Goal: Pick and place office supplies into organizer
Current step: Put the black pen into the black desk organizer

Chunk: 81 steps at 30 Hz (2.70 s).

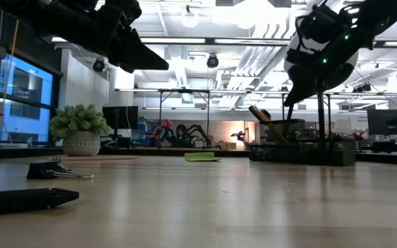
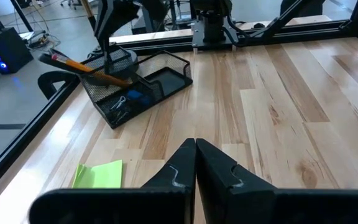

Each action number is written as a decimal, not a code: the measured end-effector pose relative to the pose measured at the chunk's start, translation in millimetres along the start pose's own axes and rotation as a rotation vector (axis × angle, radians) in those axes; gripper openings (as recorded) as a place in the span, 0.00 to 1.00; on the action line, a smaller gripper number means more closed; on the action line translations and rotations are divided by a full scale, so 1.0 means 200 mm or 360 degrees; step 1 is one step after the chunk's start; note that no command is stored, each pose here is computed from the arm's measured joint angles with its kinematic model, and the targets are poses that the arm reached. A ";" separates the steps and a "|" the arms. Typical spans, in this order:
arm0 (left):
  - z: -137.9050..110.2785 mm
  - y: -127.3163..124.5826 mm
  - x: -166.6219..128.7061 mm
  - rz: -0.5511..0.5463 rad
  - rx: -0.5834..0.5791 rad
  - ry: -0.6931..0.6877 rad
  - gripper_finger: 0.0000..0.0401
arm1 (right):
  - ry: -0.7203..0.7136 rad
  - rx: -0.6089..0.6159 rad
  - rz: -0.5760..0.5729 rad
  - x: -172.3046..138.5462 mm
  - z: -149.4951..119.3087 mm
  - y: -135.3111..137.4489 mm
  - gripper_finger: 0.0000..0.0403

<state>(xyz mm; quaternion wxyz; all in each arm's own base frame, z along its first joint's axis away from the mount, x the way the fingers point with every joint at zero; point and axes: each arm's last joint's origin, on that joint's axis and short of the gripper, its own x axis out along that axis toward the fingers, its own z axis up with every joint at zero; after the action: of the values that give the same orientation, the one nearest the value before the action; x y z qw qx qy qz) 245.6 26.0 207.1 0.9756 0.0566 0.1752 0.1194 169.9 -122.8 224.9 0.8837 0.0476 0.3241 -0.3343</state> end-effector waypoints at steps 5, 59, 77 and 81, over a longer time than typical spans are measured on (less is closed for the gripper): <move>-0.01 0.00 0.01 -0.0001 -0.0025 0.0011 0.01 | -0.0182 0.0008 0.0025 -0.14 0.11 0.01 0.06; 0.31 0.19 0.51 -0.0605 -0.0607 -0.1109 0.33 | -0.1217 -0.0514 0.0529 -0.62 0.37 0.79 0.05; 0.37 0.19 0.44 -0.0792 -0.0918 -0.1354 0.28 | -0.1319 -0.0952 0.0229 -0.55 0.34 0.96 0.05; 0.37 0.19 0.44 -0.0812 -0.0907 -0.1340 0.30 | -0.1236 -0.0960 0.0132 -0.52 0.33 0.97 0.05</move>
<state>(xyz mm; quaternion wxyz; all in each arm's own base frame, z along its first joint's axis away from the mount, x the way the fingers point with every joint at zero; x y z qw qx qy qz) 344.6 80.2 252.9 0.9360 -0.2103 -0.2598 -0.1102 266.0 65.4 314.1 0.9262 -0.3256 0.0508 -0.1831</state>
